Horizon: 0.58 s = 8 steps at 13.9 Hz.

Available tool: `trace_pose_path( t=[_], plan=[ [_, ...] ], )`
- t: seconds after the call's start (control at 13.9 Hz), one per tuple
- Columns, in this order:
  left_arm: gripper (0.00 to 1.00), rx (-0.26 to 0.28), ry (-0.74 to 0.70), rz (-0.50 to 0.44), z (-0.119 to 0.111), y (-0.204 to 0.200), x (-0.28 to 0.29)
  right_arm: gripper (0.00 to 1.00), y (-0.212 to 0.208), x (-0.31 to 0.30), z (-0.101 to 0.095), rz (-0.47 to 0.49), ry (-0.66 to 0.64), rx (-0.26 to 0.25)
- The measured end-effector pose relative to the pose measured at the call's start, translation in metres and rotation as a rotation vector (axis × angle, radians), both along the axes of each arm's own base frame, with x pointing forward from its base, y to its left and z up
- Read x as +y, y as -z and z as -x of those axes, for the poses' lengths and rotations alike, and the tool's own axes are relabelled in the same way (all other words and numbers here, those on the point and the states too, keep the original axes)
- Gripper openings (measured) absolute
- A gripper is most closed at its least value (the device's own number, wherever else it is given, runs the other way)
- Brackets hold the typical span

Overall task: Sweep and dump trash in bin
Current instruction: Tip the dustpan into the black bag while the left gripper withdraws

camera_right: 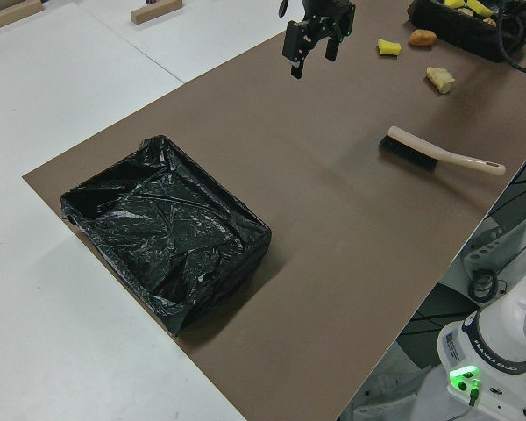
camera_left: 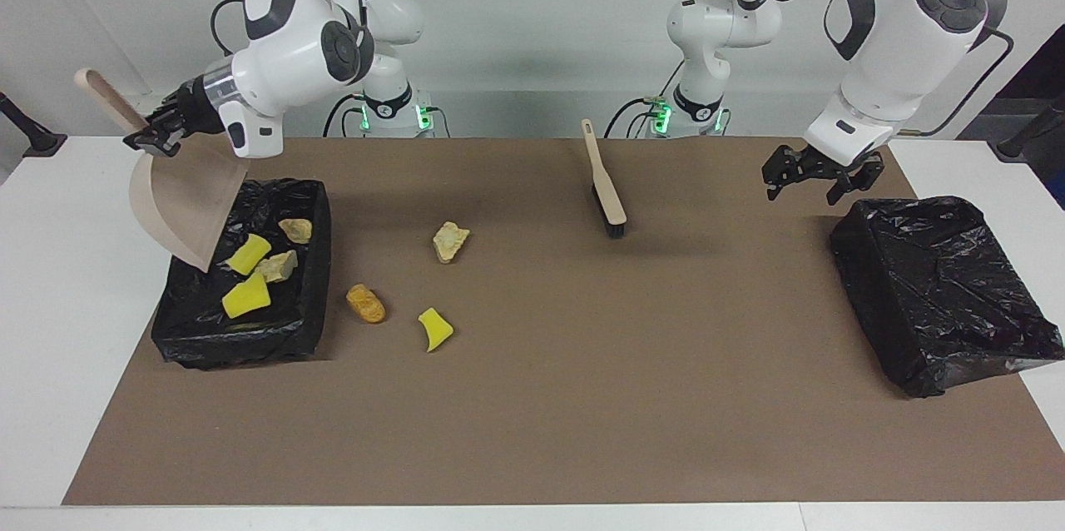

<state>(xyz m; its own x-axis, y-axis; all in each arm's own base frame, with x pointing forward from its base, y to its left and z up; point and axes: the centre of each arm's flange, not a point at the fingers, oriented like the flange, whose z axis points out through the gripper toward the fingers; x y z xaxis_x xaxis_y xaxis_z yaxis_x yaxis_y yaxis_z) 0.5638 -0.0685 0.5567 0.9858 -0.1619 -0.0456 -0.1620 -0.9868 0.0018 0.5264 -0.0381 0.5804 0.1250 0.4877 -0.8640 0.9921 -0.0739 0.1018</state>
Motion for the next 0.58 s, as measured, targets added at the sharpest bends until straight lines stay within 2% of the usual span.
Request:
trace_pose_path(
  t=[0.22,0.43,0.58],
  plan=[
    [1.0,0.0,0.0,0.0,0.0,0.0,0.0,0.32,-0.017,0.011,0.0,-0.149,0.099,-0.148],
    [1.0,0.0,0.0,0.0,0.0,0.0,0.0,0.32,-0.006,0.031,0.001,-0.309,0.254,-0.295],
    [1.0,0.0,0.0,0.0,0.0,0.0,0.0,0.32,-0.004,0.047,-0.005,-0.402,0.346,-0.373]
  ],
)
